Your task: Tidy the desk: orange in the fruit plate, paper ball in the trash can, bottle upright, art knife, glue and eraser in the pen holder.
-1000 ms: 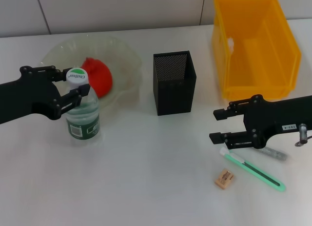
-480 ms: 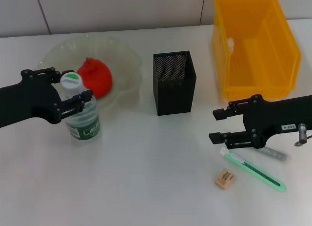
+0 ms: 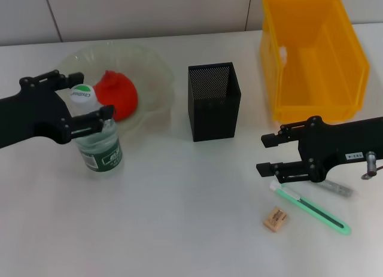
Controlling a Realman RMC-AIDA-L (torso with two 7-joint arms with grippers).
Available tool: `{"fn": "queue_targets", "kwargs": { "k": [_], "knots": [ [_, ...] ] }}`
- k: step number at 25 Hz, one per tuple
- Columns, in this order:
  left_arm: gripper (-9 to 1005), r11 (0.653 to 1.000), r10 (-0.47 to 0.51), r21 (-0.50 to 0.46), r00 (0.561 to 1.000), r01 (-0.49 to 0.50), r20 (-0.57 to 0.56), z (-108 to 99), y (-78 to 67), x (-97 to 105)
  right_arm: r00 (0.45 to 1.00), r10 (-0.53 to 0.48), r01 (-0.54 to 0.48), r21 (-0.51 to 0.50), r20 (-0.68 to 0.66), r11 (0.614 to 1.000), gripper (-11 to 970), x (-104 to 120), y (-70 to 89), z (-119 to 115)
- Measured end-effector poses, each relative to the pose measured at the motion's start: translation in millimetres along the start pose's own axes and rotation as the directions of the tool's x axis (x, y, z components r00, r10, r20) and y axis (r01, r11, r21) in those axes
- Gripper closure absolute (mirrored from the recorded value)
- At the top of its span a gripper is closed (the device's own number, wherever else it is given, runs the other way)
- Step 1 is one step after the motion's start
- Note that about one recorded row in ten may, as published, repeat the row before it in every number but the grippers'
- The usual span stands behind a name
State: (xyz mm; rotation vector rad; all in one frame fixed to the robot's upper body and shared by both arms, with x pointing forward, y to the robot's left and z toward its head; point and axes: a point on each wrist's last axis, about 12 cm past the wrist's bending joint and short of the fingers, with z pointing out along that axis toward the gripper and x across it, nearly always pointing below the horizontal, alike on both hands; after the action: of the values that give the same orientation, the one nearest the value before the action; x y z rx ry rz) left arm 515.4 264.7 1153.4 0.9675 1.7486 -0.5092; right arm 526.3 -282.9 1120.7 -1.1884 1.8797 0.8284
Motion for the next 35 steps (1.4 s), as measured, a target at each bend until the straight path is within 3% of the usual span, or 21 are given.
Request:
{"fn": "queue_targets", "kwargs": {
  "k": [7, 11, 15, 22, 23, 26, 31, 35],
  "knots": [
    [205, 0.998, -0.026, -0.061, 0.998, 0.03, 0.062, -8, 10.4, -3, 1.0, 0.003, -0.003, -0.001, -0.002, 1.0, 341, 2, 0.8, 0],
    [202, 0.994, -0.052, -0.079, 0.971, 0.072, 0.234, -21, 18.3, -12, 1.0, 0.008, -0.008, 0.009, -0.002, 1.0, 341, 3, 0.1, 0],
    [202, 0.995, -0.055, -0.057, 0.945, 0.077, 0.321, -29, 19.2, -15, 1.0, 0.011, -0.011, 0.014, -0.003, 1.0, 341, 5, 0.1, 0],
    [205, 0.994, -0.018, 0.108, 0.924, -0.025, 0.382, -26, 1.8, -25, 1.0, 0.022, -0.022, 0.053, -0.004, 0.998, 341, 7, -4.0, -3],
    [206, 0.983, -0.011, 0.175, 0.922, -0.061, 0.386, -22, -6.1, -28, 0.999, 0.035, -0.034, 0.06, -0.019, 0.998, 341, 7, -5.0, -3],
    [207, 0.963, 0.006, 0.245, 0.921, -0.11, 0.389, -17, -17.0, -29, 0.996, 0.06, -0.055, 0.078, -0.069, 0.995, 341, 4, -7.6, -4],
    [210, 0.935, 0.06, 0.309, 0.935, -0.176, 0.349, -6, -32.7, -21, 0.987, 0.111, -0.097, 0.119, -0.114, 0.988, 341, -6, -11.0, -10],
    [211, 0.923, 0.061, 0.345, 0.948, -0.172, 0.311, 1, -39.0, -15, 0.979, 0.13, -0.108, 0.144, -0.155, 0.984, 341, -15, -11.2, -14]
  ]
}}
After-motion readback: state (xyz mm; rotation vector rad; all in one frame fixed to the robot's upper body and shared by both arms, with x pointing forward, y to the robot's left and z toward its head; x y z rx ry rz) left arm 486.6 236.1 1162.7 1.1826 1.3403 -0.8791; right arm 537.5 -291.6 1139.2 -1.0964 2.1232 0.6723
